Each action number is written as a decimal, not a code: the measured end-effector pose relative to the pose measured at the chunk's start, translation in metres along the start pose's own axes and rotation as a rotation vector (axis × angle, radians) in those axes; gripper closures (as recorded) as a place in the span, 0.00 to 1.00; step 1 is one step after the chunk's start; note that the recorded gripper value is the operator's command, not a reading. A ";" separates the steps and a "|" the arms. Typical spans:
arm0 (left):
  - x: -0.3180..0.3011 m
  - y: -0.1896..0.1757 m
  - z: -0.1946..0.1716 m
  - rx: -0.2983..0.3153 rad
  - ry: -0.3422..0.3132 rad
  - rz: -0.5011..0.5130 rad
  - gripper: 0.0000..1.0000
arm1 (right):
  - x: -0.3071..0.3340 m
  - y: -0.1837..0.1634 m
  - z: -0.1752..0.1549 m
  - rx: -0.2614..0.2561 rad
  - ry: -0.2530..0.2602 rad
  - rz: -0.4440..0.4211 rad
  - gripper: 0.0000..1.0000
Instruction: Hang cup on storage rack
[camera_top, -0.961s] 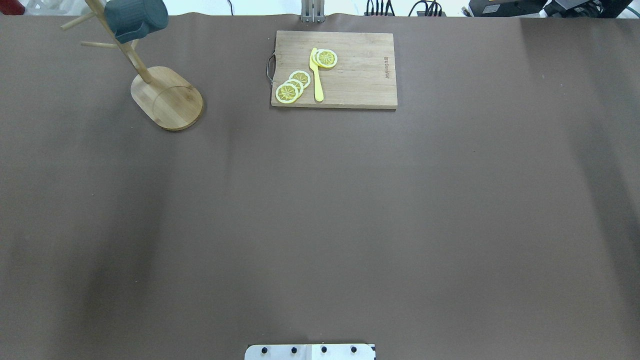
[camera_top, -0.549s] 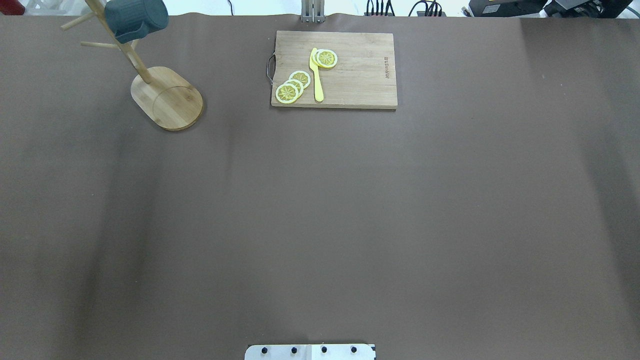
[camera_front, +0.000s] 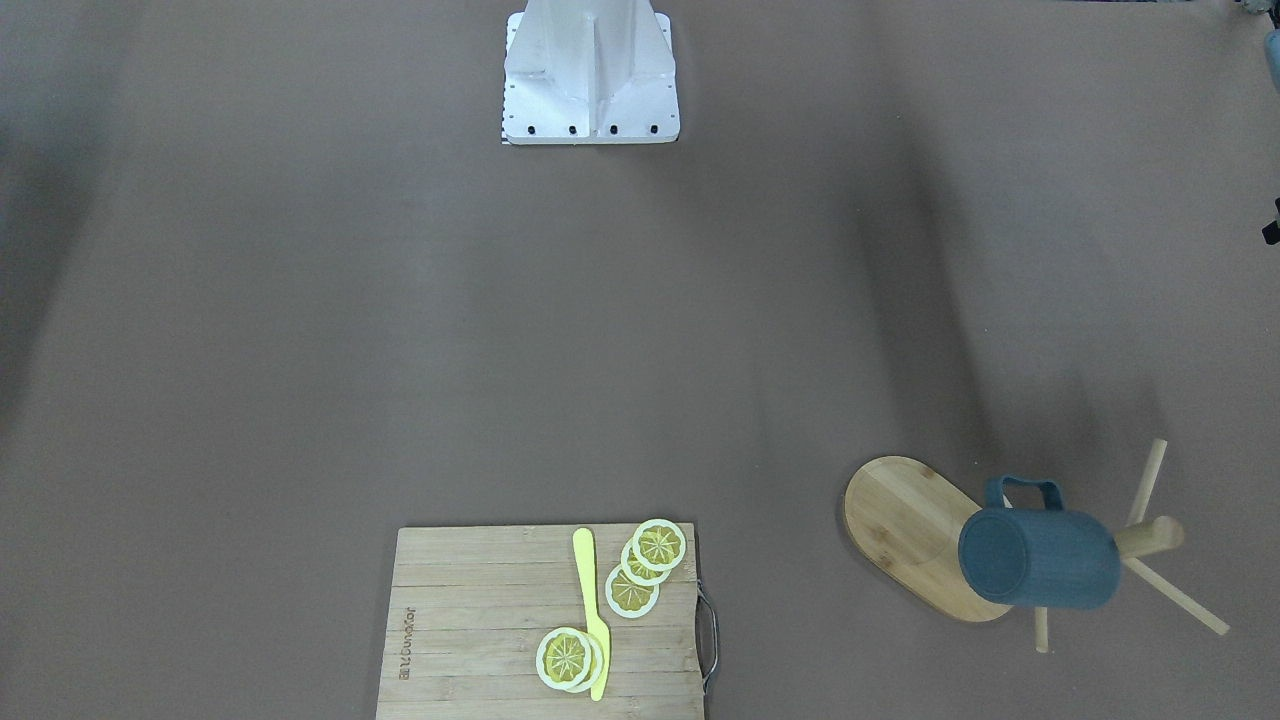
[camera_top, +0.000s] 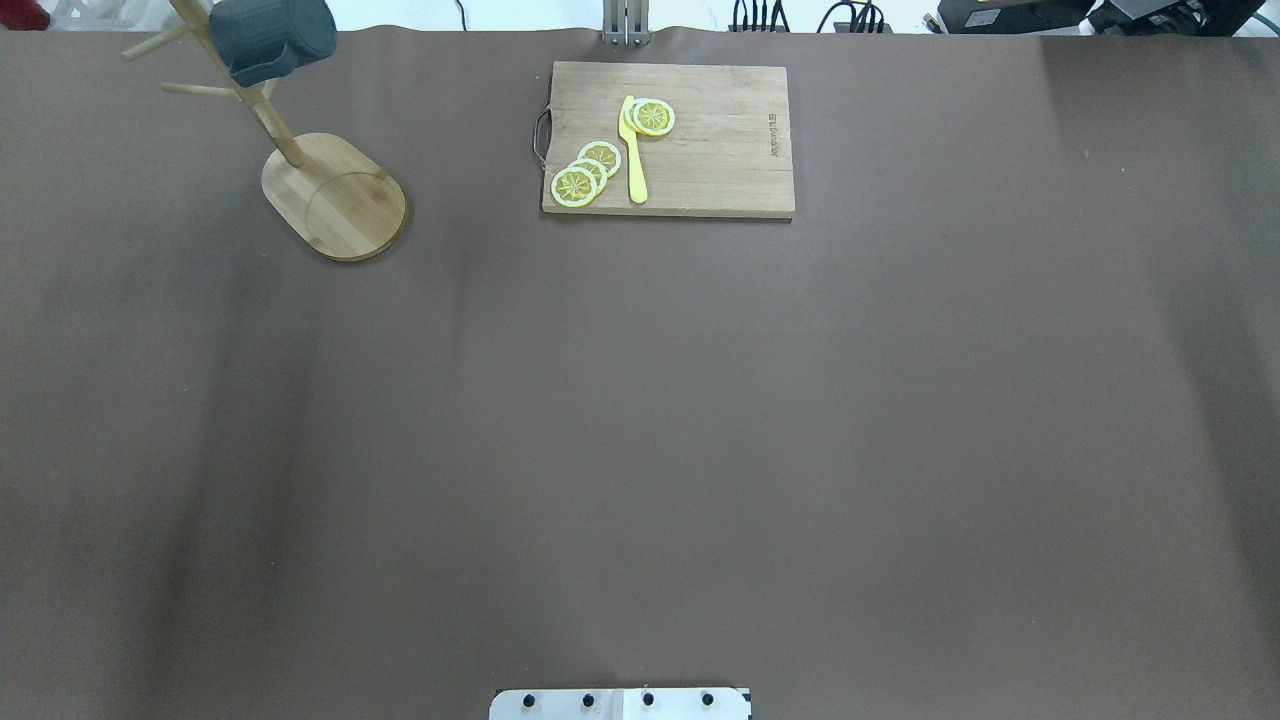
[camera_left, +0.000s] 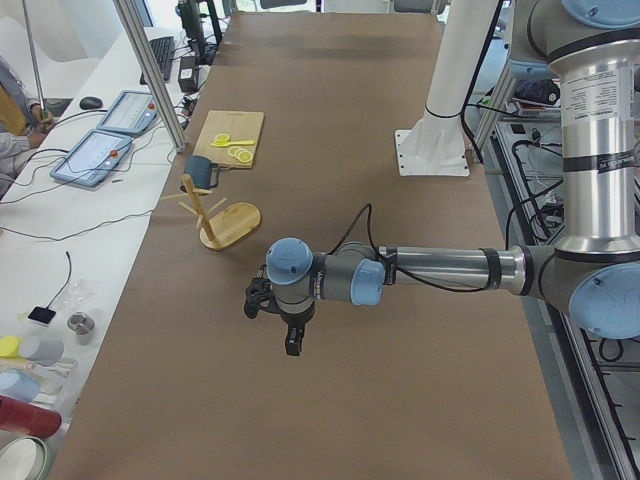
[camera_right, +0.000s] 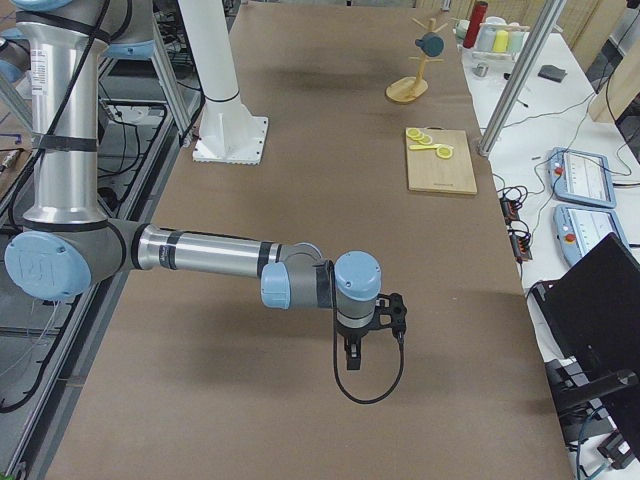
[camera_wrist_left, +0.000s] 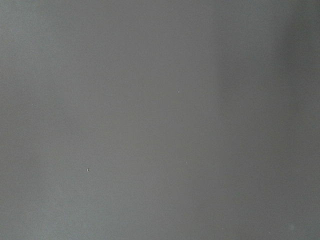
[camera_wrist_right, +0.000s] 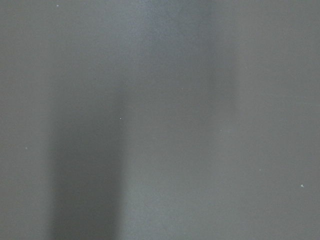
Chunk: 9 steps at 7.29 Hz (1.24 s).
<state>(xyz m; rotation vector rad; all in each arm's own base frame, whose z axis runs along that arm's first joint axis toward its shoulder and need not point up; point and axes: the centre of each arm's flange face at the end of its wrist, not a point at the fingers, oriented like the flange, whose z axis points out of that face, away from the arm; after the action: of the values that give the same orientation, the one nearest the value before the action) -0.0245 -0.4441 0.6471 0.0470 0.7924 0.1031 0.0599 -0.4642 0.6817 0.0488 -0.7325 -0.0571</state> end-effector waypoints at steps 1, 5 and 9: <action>0.002 -0.004 -0.001 -0.003 0.002 -0.006 0.02 | -0.012 -0.008 0.006 -0.031 0.006 -0.013 0.00; 0.011 -0.022 -0.009 -0.030 0.008 -0.034 0.02 | -0.037 -0.038 0.003 -0.097 0.027 -0.002 0.00; 0.013 -0.026 -0.011 -0.012 0.007 -0.015 0.02 | -0.050 -0.035 -0.011 -0.081 0.015 -0.015 0.00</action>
<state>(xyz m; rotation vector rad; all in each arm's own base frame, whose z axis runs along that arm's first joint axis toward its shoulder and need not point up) -0.0214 -0.4686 0.6286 0.0295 0.7991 0.0940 0.0287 -0.4955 0.6377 -0.0225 -0.7147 -0.1006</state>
